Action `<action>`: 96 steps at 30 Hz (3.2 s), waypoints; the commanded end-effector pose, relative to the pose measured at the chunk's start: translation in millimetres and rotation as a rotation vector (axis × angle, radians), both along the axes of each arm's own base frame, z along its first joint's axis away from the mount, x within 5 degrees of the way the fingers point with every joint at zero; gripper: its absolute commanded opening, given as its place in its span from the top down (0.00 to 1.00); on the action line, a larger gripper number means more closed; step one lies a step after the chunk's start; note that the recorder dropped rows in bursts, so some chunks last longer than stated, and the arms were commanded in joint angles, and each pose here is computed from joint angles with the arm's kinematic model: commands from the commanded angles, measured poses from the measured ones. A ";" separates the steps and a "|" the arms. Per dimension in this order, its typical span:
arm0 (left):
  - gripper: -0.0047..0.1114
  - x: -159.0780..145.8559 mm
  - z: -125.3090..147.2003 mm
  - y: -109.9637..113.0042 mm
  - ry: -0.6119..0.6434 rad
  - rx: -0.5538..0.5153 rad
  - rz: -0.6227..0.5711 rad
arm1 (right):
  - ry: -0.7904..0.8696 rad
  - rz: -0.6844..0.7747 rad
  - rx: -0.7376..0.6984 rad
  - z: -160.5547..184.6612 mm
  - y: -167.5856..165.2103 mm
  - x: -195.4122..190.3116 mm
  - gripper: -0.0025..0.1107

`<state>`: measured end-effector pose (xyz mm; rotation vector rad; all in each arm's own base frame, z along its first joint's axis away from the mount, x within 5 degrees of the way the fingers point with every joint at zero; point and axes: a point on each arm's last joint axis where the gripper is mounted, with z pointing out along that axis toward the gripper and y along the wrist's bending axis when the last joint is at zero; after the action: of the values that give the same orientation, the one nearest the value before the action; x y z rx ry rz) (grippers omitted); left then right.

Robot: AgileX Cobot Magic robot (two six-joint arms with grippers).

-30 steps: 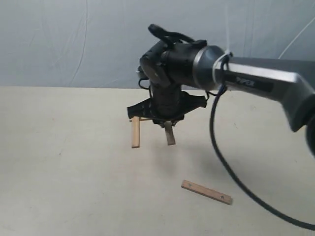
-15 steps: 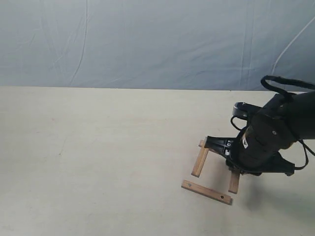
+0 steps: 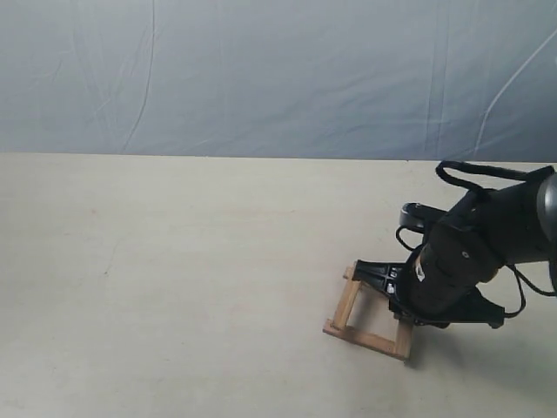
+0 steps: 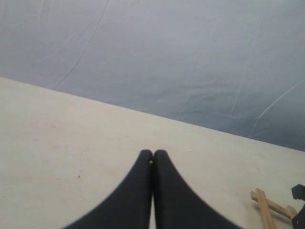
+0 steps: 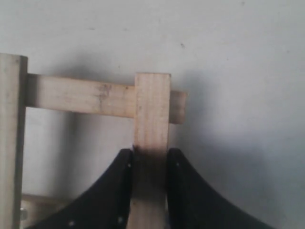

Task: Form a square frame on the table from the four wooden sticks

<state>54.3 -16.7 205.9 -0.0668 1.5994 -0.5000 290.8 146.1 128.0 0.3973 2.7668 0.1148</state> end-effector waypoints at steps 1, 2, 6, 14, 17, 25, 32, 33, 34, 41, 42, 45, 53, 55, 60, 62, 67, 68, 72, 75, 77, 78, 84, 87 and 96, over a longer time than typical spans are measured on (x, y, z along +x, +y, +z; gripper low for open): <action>0.96 -0.3 -1.4 0.2 0.004 -0.009 0.003 | 0.010 0.000 0.005 -11.6 0.2 2.3 0.99; 0.96 -0.3 -1.4 0.2 0.004 -0.009 0.003 | 0.009 0.001 0.008 -12.9 0.7 2.7 0.99; 0.96 -0.3 -1.4 0.2 0.004 -0.009 0.003 | 0.010 0.037 -0.019 -11.1 4.0 10.8 0.99; 0.96 -0.3 -1.4 0.1 0.005 -0.014 0.003 | 0.038 0.287 -0.065 37.4 34.6 47.0 0.99; 0.96 -0.3 -1.4 0.1 0.005 -0.014 0.003 | 0.079 0.343 -0.085 28.3 61.5 59.7 0.99; 0.96 -0.3 -1.4 0.1 0.005 -0.014 0.003 | 0.112 0.371 -0.083 -0.4 97.4 85.6 0.99; 0.96 -0.2 -1.2 0.2 0.003 -0.015 0.003 | 0.122 0.365 -0.071 -9.4 99.3 86.4 0.99; 0.96 -0.2 -1.2 0.2 0.003 -0.015 0.003 | 0.122 0.365 -0.071 -9.2 99.3 86.4 0.99; 0.96 -0.2 -1.2 0.2 0.003 -0.015 0.003 | 0.124 0.365 -0.072 -10.3 99.3 86.4 0.98; 0.96 -0.2 -1.2 0.2 0.003 -0.015 0.003 | 0.110 0.362 -0.059 -0.5 99.5 85.8 0.69; 0.96 -0.2 -1.2 0.2 0.003 -0.015 0.003 | 0.105 0.361 -0.056 3.0 99.4 85.6 0.60; 0.96 -0.2 -1.2 0.2 0.003 -0.015 0.003 | 0.079 0.361 -0.043 15.0 99.4 85.4 0.40; 0.96 -0.3 -1.2 0.2 0.004 -0.018 0.003 | 0.025 0.398 -0.123 69.5 71.1 85.0 0.98; 0.96 -0.3 -1.2 0.2 0.004 -0.018 0.003 | 0.043 0.419 -0.149 76.6 53.8 84.1 0.99; 0.96 -0.3 -1.2 0.2 0.004 -0.018 0.003 | 0.093 0.407 -0.123 71.9 -8.4 75.1 0.99; 0.96 -0.3 -1.2 0.2 0.004 -0.018 0.003 | 0.094 0.371 -0.097 67.4 -44.9 65.8 0.99; 0.96 -0.3 -1.2 0.2 0.004 -0.018 0.003 | 0.047 0.238 -0.094 69.4 -131.9 28.0 0.99; 0.96 -0.2 -1.1 0.2 0.002 -0.018 0.004 | 0.025 0.210 -0.100 72.7 -145.0 17.3 0.99; 0.96 -0.2 -1.1 0.2 0.002 -0.018 0.004 | -0.146 0.123 -0.130 93.7 -170.1 -23.3 0.99; 0.96 -0.2 -1.1 0.2 0.002 -0.018 0.004 | -0.363 0.092 -0.148 124.8 -167.9 -51.9 0.99; 0.96 -0.3 -1.3 0.1 0.004 -0.017 0.003 | -0.477 0.096 -0.171 140.8 -164.7 -73.4 0.99; 0.96 -0.3 -1.5 0.1 0.006 -0.017 0.002 | -0.537 0.096 -0.186 148.5 -163.8 -86.3 0.99; 0.96 -0.3 -1.5 0.1 0.007 -0.019 0.002 | -0.881 0.068 -0.231 177.1 -157.2 -160.6 0.99; 0.96 -0.3 -1.5 0.1 0.007 -0.019 0.002 | -1.013 0.054 -0.239 179.8 -154.0 -192.9 0.99; 0.96 -0.3 -1.5 0.1 0.007 -0.019 0.002 | -1.385 0.009 -0.258 164.2 -149.3 -247.9 0.99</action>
<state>54.3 -16.8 205.9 -0.0740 1.5995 -0.5085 51.9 -3.7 295.9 0.1294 1.4788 0.0150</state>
